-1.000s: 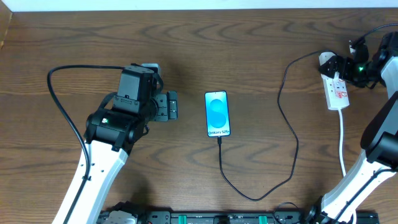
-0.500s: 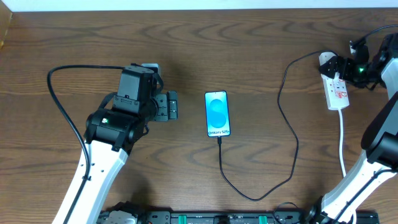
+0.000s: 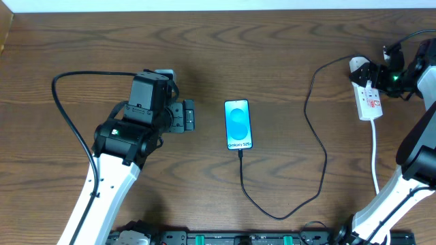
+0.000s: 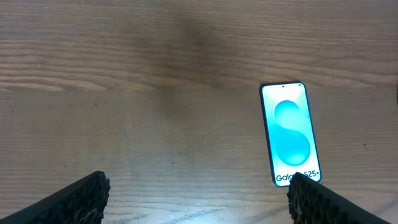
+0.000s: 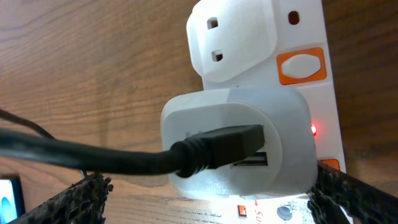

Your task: Plug charger to phone and switch on socket

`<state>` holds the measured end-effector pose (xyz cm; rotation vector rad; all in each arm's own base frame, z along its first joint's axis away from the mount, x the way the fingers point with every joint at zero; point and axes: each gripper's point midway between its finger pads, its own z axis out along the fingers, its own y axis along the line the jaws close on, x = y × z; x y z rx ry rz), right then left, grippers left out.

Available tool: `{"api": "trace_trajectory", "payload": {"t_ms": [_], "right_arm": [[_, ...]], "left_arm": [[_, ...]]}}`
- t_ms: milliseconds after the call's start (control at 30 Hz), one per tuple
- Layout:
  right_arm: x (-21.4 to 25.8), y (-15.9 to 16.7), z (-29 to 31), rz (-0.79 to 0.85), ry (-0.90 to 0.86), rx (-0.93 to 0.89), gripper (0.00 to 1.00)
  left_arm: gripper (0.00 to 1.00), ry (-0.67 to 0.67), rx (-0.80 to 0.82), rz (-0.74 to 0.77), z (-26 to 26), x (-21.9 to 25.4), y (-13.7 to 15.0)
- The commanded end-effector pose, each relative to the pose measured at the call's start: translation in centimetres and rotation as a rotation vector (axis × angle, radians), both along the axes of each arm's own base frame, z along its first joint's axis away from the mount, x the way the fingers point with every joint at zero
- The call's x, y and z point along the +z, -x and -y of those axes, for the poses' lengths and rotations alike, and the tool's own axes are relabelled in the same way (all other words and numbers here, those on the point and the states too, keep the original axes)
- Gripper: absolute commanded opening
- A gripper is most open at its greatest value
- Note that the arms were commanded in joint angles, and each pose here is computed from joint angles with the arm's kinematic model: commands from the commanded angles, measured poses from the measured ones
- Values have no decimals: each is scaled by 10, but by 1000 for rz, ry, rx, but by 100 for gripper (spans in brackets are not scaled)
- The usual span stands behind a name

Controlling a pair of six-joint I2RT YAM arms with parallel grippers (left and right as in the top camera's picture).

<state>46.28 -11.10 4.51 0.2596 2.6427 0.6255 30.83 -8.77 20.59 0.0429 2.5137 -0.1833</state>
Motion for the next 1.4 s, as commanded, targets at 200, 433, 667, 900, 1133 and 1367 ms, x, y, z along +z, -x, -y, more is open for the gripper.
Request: {"api": "trace_trajectory", "payload": {"t_ms": [200,433,667,900,1133,1367], "right_arm": [[-17,13,9,-127,20,-119,98],[48,9,28,-13,87,-184,99],[133,21,22,136,145,-191,99],[201,53,5,232,179,-194,99],[224,76,-9,231,154,-218,99],[222,78,-9,216,153,-222,99]], "left_arm": [[91,-14,9,2,-4,0,0],[91,-14,8,2,-4,0,0],[92,-14,8,2,-4,0,0],[91,-14,8,2,-4,0,0],[92,-14,8,2,-4,0,0],[91,-14,8,2,-4,0,0]]}}
